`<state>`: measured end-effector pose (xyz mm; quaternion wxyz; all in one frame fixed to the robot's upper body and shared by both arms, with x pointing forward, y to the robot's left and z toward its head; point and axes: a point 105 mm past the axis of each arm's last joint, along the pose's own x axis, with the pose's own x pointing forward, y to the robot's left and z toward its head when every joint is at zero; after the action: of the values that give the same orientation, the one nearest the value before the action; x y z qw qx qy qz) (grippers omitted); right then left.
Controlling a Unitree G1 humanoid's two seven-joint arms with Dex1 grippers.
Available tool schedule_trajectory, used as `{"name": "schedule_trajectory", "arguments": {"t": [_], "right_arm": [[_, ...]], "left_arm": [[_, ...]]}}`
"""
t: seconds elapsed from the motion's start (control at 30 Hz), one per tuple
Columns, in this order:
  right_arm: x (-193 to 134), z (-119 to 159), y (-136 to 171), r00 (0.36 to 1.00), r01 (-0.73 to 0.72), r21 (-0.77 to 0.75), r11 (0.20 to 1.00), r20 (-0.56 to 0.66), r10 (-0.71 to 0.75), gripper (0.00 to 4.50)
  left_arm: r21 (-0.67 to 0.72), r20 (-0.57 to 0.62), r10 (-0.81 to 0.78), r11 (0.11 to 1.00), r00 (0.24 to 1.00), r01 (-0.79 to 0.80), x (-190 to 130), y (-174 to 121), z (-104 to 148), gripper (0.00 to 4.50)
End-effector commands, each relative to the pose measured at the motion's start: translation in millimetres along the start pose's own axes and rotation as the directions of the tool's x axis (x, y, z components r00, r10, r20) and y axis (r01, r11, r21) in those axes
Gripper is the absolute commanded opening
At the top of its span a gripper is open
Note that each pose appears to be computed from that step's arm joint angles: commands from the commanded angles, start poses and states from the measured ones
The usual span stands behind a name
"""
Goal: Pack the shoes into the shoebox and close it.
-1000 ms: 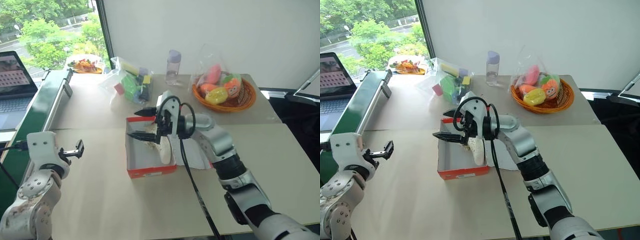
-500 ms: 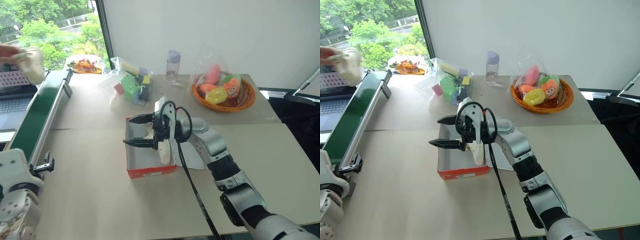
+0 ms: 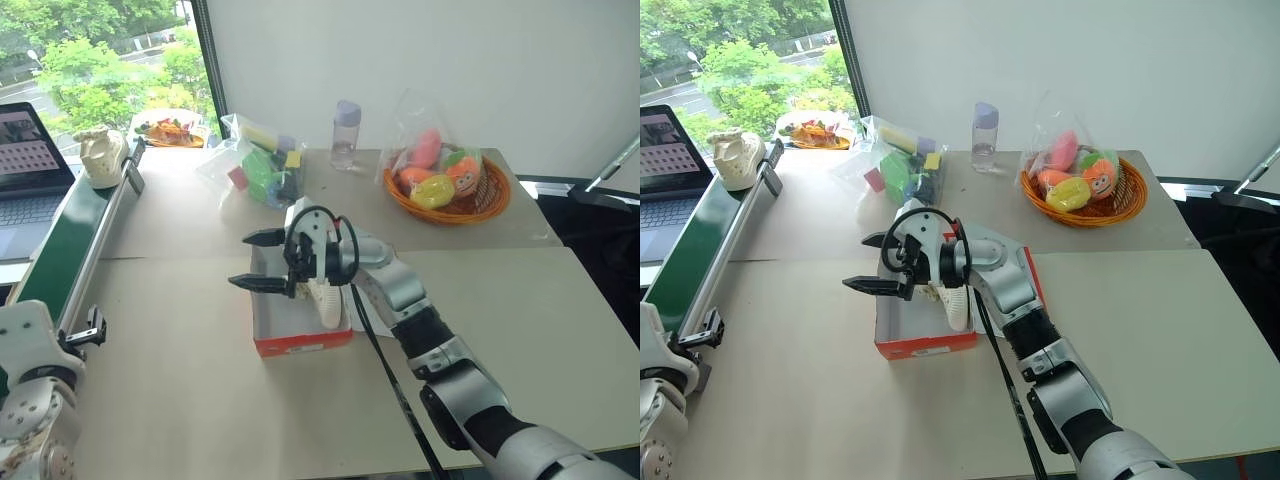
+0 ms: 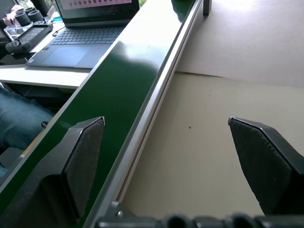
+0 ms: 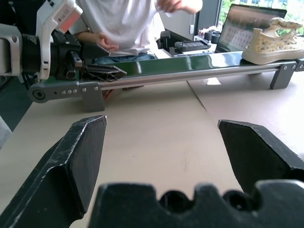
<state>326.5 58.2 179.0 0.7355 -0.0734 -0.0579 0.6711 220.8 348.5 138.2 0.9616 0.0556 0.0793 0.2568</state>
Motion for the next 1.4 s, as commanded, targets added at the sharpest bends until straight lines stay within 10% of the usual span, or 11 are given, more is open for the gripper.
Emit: {"name": "schedule_trajectory", "arguments": {"t": [0.03,0.6,1.3,1.4], "right_arm": [[-3.9,15.1,-5.4,0.999,0.022,-0.055,0.998,0.03,-0.021,4.5],[-30.4,18.3,7.2,1.0,0.022,-0.013,1.0,-0.012,-0.022,4.5],[-57.0,15.5,-26.3,0.962,0.266,-0.065,0.962,-0.048,-0.269,4.5],[-59.8,16.7,-27.6,0.959,0.274,-0.065,0.96,-0.05,-0.277,4.5]], "left_arm": [[0.022,0.066,0.009,1.0,0.998,-0.011,9.0,7.1,15.3,4.48],[-0.023,0.109,-0.077,0.997,0.991,0.08,70.2,55.6,10.3,4.48],[-0.006,0.058,-0.133,0.991,0.989,0.133,94.2,42.9,-17.7,4.48],[-0.05,0.029,-0.129,0.99,0.991,0.13,96.3,42.4,-25.4,3.74]]}}
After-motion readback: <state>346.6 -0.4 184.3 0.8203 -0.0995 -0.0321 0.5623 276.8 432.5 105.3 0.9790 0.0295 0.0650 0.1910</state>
